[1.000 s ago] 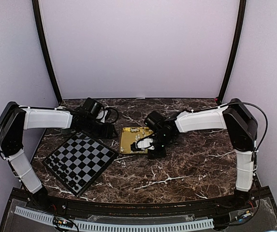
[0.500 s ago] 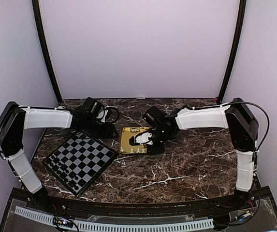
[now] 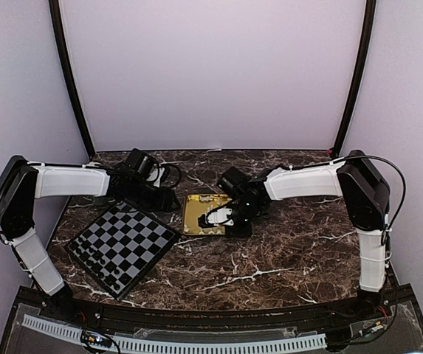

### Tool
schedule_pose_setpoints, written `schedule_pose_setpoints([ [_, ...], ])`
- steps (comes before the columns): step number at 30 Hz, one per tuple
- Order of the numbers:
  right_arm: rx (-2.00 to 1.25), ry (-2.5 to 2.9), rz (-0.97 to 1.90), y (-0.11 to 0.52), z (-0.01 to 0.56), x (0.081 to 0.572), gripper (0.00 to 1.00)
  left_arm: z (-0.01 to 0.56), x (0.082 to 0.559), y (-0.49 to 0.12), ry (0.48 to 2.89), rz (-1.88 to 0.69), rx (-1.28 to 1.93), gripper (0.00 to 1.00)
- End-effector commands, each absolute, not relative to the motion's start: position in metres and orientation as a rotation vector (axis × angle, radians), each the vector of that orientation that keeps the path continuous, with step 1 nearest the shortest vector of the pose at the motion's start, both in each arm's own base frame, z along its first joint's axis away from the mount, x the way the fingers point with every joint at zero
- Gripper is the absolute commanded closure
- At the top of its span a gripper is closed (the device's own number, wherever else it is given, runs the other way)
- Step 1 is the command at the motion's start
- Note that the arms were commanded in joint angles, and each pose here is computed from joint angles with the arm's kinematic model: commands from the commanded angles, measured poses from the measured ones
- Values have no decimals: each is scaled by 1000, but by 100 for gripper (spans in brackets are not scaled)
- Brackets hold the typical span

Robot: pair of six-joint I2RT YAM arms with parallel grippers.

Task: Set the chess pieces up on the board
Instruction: Pick up the storage box from the center of the board, then move the storage box to the center of the board.

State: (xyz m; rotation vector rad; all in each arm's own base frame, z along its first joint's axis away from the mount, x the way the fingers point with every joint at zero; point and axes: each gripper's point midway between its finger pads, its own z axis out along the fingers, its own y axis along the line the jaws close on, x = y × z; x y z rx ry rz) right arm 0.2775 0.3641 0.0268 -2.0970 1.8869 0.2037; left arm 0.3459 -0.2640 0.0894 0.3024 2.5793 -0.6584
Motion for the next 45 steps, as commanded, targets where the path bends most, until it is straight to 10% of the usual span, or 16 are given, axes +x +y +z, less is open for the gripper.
schedule_pose_setpoints([
  [1,-2107,1892,229,365,34,264,95,99,343,-265,2559,-682,301,41],
  [45,-2162,2337,-71,113,17,158,100,87,337,-275,2593,-712,297,41],
])
